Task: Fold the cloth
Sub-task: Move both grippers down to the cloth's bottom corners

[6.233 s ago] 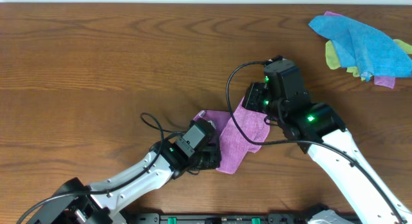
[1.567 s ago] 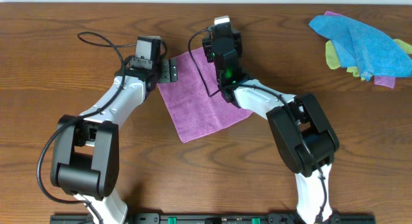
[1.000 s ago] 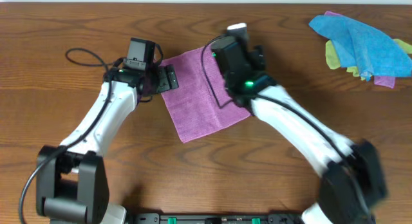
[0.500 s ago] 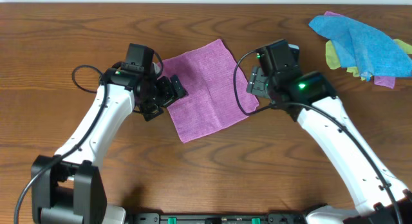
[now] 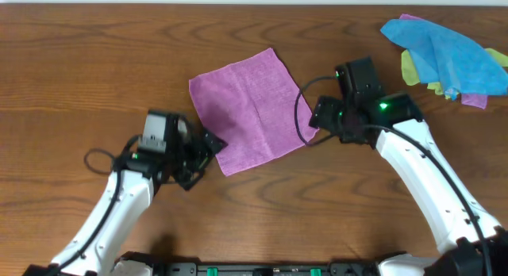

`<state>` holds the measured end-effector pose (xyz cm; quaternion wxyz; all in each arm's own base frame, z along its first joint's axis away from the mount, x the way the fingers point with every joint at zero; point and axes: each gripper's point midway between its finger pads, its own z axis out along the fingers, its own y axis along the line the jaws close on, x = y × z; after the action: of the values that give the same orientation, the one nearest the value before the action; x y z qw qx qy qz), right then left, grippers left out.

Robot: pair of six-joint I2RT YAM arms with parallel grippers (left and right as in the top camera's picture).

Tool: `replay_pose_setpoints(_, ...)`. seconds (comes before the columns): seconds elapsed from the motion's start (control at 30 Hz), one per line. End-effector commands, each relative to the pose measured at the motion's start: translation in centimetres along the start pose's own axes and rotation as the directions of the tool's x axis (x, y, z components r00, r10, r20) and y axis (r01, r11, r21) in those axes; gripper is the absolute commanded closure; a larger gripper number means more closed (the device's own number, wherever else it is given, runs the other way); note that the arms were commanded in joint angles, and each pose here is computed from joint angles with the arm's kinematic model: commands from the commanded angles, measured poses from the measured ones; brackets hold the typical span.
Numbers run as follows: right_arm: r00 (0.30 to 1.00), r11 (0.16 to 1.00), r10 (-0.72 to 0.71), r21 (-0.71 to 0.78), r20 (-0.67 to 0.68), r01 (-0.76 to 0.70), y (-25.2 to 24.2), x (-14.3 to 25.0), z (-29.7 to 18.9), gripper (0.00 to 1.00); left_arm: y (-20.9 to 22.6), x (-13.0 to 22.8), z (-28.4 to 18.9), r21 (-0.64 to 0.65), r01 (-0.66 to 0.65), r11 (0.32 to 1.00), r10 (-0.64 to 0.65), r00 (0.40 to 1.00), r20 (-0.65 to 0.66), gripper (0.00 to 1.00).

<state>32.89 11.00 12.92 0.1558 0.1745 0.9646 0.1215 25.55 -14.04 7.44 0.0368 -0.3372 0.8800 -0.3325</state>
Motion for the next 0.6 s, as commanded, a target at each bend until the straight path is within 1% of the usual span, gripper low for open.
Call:
replay_pose_setpoints(0.0,0.997,0.994,0.014,-0.104,-0.070,-0.021,0.1,1.1,1.0,0.25,1.0,0.6,0.4,0.016,0.137,0.990,-0.137,0.991,-0.012,0.04)
replay_pose_setpoints(0.13,0.996,0.990,0.053,-0.125,-0.074,-0.062,-1.2,1.2,2.7,0.25,1.2,0.2,1.2,0.063,0.199,0.978,-0.200,0.980,0.001,0.04)
replay_pose_setpoints(0.27,0.994,0.980,0.077,-0.177,-0.080,-0.090,-1.7,1.6,4.2,0.25,1.1,-0.1,1.9,0.118,0.245,0.962,-0.248,0.969,0.013,0.05)
replay_pose_setpoints(0.4,0.992,0.976,0.106,-0.184,-0.074,-0.118,-2.4,2.1,5.5,0.25,2.0,0.3,2.7,0.115,0.284,0.952,-0.288,0.957,0.020,0.05)
replay_pose_setpoints(0.57,0.992,0.973,0.113,-0.193,-0.064,-0.123,-2.4,2.0,6.5,0.25,2.3,0.9,3.3,0.110,0.282,0.953,-0.287,0.958,0.027,0.05)
